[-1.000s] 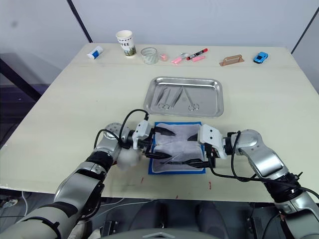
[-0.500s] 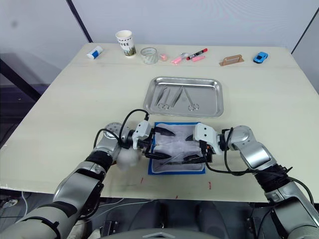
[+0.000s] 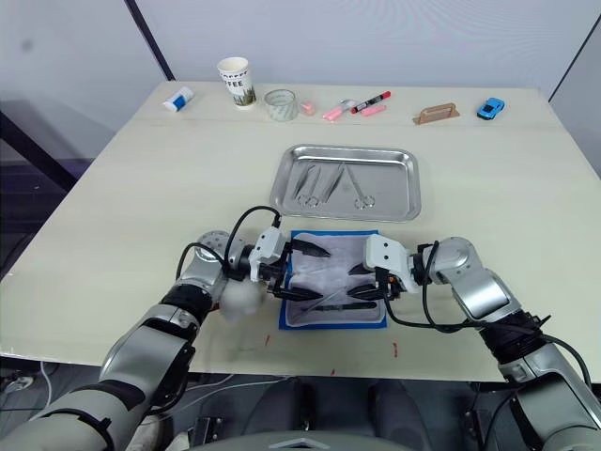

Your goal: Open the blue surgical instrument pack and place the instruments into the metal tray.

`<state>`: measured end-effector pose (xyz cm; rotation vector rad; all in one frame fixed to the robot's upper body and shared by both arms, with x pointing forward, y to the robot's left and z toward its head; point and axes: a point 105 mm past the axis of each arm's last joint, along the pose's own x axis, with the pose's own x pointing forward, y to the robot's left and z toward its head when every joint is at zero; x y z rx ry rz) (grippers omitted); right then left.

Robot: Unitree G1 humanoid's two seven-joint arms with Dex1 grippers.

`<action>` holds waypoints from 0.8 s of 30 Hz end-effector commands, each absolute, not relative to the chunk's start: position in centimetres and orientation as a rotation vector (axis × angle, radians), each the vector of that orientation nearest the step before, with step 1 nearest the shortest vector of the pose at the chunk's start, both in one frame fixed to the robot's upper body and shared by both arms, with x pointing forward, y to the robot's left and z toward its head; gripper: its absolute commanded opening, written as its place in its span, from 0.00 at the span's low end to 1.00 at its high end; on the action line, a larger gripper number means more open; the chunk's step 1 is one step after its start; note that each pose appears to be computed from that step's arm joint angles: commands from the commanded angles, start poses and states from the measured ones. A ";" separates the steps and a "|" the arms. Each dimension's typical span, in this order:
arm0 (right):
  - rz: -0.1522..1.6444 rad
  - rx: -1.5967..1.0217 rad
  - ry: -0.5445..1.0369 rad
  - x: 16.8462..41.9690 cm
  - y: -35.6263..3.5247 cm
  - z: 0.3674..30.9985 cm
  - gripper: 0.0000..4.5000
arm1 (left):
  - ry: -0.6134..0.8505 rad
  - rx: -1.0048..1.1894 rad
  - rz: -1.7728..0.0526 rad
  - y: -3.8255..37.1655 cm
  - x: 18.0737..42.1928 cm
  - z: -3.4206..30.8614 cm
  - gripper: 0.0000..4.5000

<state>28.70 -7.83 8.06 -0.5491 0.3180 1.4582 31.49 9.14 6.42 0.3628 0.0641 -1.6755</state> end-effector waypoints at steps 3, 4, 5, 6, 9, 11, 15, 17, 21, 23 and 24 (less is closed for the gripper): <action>1.507 -0.567 0.297 27.8 -7.0 7.9 0.48 | 0.212 0.340 -1.711 10.3 30.1 3.7 1.00; 1.511 -0.567 0.298 27.7 -7.0 7.8 0.48 | 0.212 0.339 -1.711 10.3 30.0 3.7 1.00; 1.514 -0.566 0.300 27.6 -6.9 7.7 0.48 | 0.213 0.339 -1.711 10.4 30.0 3.7 1.00; 1.516 -0.565 0.304 27.5 -6.9 7.6 0.48 | 0.214 0.339 -1.712 10.4 30.0 3.7 1.00; 1.519 -0.569 0.313 27.5 -7.0 7.4 0.48 | 0.213 0.339 -1.712 10.3 30.0 3.7 1.00; 1.516 -0.572 0.319 27.5 -7.1 7.3 0.48 | 0.212 0.339 -1.711 10.3 30.0 3.7 1.00; 1.513 -0.581 0.331 27.6 -7.3 7.1 0.30 | 0.211 0.340 -1.710 10.3 30.1 3.7 1.00; 1.514 -0.581 0.332 27.6 -7.4 7.1 0.11 | 0.210 0.339 -1.710 10.3 30.1 3.7 1.00; 1.513 -0.587 0.338 27.6 -7.5 7.0 0.01 | 0.211 0.339 -1.711 10.3 30.0 3.7 1.00; 1.511 -0.596 0.343 27.6 -7.7 7.0 0.01 | 0.211 0.339 -1.711 10.3 30.0 3.7 1.00; 1.509 -0.597 0.343 27.6 -7.8 7.0 0.01 | 0.212 0.340 -1.711 10.3 30.0 3.6 1.00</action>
